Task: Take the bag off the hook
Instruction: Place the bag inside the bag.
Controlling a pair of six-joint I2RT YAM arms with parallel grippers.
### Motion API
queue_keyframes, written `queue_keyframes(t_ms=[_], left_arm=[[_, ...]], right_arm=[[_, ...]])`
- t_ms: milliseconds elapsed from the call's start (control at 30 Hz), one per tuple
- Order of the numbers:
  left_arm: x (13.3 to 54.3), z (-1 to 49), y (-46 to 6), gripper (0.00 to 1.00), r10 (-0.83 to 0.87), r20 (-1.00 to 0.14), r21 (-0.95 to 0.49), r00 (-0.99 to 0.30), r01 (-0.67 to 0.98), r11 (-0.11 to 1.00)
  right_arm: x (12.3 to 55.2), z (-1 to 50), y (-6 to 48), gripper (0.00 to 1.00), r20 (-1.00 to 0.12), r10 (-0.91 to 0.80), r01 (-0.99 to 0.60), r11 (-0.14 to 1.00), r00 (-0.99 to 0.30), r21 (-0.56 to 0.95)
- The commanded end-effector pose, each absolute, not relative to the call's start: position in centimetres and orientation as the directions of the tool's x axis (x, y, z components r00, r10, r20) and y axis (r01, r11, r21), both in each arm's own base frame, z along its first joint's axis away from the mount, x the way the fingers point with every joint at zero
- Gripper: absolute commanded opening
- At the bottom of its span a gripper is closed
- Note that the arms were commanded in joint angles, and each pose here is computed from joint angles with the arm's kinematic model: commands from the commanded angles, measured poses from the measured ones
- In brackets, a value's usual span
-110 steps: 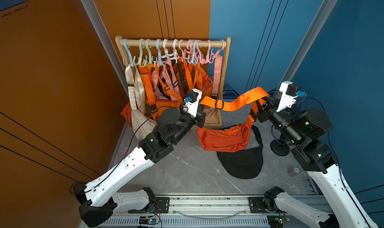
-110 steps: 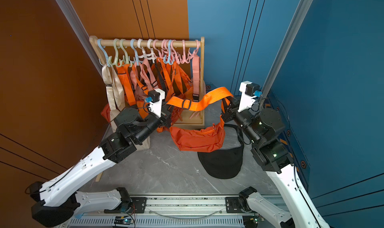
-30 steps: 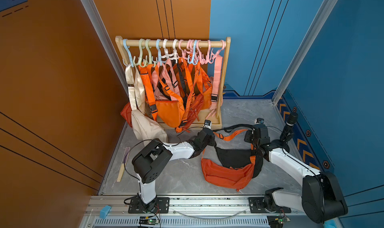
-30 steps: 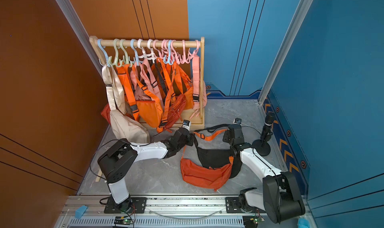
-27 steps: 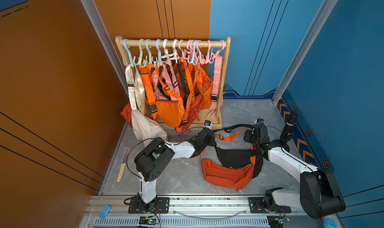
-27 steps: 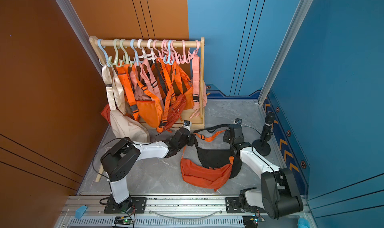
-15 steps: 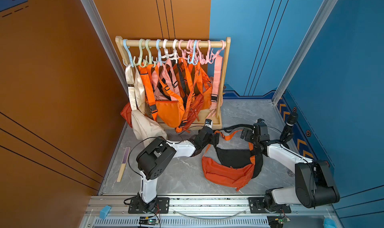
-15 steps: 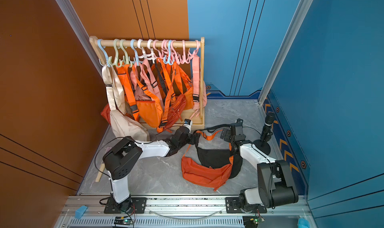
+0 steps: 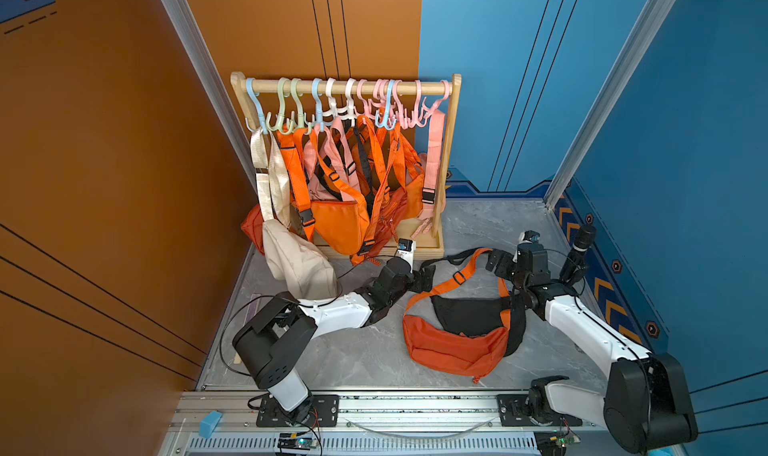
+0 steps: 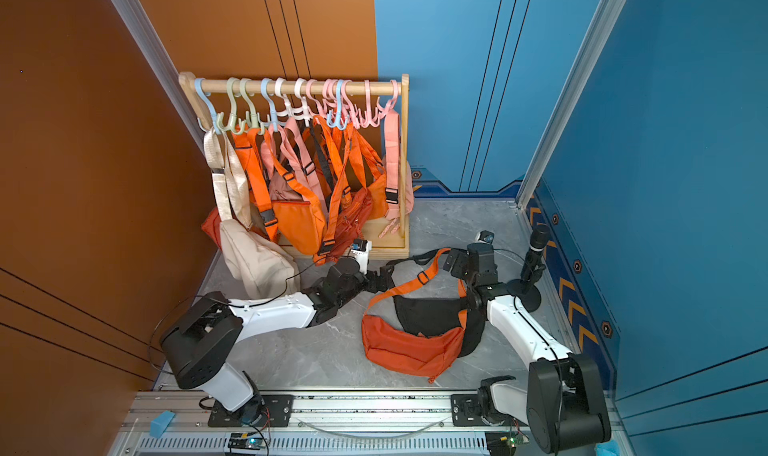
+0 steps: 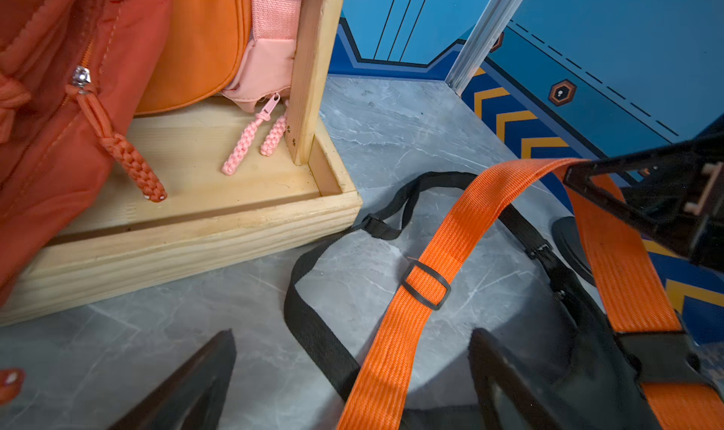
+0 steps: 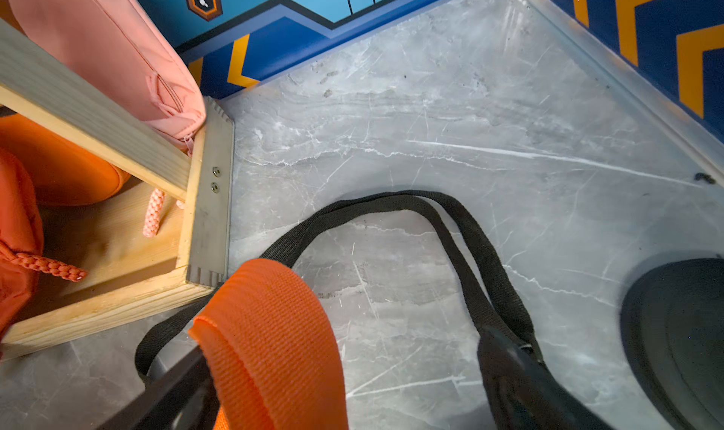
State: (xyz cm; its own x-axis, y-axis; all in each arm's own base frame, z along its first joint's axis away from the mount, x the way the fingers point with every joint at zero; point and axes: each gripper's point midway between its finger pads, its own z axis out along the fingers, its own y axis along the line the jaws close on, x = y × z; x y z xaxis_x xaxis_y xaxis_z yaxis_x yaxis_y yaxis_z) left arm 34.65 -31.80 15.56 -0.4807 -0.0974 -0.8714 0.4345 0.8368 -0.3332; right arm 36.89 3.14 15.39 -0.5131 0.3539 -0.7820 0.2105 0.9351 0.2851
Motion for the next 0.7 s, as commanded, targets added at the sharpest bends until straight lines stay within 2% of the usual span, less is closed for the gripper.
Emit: queue_keyframes(t_ms=[0, 200, 233, 300, 500, 667], left_arm=[[33.4, 17.7, -31.2, 0.92, -0.112, -0.891, -0.329, -0.439, 0.458, 0.826], [32.1, 21.6, -29.1, 0.87, -0.106, -0.914, -0.295, -0.391, 0.463, 0.836], [32.0, 22.2, -28.7, 0.83, -0.103, -0.918, -0.285, -0.384, 0.457, 0.842], [31.8, 23.7, -27.7, 0.81, -0.104, -0.923, -0.275, -0.37, 0.448, 0.85], [30.8, 26.8, -25.6, 0.82, -0.124, -0.934, -0.273, -0.335, 0.444, 0.853], [30.0, 27.5, -24.6, 0.84, -0.138, -0.934, -0.282, -0.33, 0.438, 0.854]], right_arm=[[36.3, 17.4, 3.6, 1.0, -0.788, 0.359, 0.191, 0.933, -0.5, 0.303], [35.1, 19.1, 3.5, 1.0, -0.799, 0.336, 0.178, 0.942, -0.499, 0.285], [34.9, 19.4, 3.4, 1.0, -0.801, 0.332, 0.176, 0.943, -0.498, 0.281], [34.5, 19.7, 3.4, 1.0, -0.802, 0.321, 0.176, 0.947, -0.505, 0.268], [33.1, 17.9, 3.4, 1.0, -0.747, 0.268, 0.172, 0.963, -0.609, 0.206], [31.7, 15.6, 4.0, 1.0, -0.668, 0.232, 0.157, 0.973, -0.707, 0.172]])
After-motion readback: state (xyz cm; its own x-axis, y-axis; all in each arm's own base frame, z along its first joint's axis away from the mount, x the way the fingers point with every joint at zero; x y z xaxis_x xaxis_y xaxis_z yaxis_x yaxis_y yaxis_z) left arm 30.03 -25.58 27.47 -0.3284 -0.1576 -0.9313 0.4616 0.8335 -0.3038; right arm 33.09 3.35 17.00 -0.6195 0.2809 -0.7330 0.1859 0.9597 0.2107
